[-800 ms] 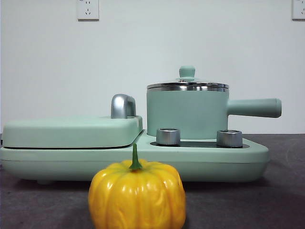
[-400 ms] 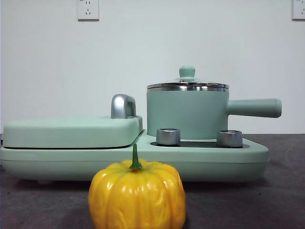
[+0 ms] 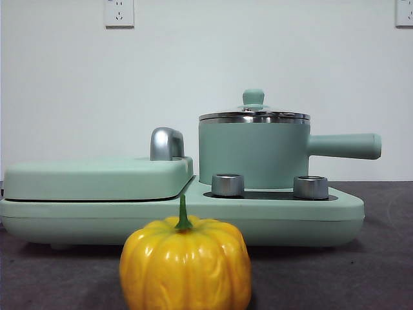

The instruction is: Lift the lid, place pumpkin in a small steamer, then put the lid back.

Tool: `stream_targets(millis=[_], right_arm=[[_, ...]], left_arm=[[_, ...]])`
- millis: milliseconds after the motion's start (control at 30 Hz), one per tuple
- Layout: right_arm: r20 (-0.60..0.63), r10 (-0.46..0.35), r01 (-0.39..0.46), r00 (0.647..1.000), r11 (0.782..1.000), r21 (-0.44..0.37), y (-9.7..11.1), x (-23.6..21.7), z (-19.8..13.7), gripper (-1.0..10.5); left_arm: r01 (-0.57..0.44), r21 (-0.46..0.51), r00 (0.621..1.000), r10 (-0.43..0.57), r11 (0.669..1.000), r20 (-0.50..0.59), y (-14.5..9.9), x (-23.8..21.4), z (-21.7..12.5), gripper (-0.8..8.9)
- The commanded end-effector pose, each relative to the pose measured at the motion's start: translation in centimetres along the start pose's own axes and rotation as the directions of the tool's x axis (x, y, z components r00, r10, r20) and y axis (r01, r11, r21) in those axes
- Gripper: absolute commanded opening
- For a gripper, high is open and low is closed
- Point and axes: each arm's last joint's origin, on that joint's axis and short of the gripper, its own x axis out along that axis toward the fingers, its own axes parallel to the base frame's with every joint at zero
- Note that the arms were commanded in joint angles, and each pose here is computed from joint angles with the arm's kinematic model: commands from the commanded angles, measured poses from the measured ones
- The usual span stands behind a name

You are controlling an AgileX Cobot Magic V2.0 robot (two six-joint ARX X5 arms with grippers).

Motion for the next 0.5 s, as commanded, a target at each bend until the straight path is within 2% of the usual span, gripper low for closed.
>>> stream_targets(millis=[33, 233, 333, 500], right_arm=[[-0.019, 0.026, -0.027, 0.999, 0.998, -0.053, 0.1, 1.0, 1.2, 0.1], [-0.098, 0.094, -0.103, 0.991, 0.99, -0.095, 0.1, 3.7, 1.8, 0.1], [-0.165, 0.117, -0.14, 0.979, 0.98, -0.138, 0.3, 5.0, 1.3, 0.1], [-0.292, 0.173, -0.239, 0.941, 0.948, -0.208, 1.3, 6.7, -0.4, 0.1]], left_arm=[[0.042, 0.087, 0.999, -0.04, 0.995, -0.018, -0.4, 1.0, 1.1, 0.1], [0.09, 0.15, 0.993, -0.077, 0.985, -0.09, -1.2, 3.5, 2.4, 0.1], [0.122, 0.197, 0.983, -0.09, 0.973, -0.16, -1.7, 4.8, 2.5, 0.1], [0.213, 0.3, 0.938, -0.109, 0.93, -0.328, -2.9, 6.7, 1.9, 0.1]])
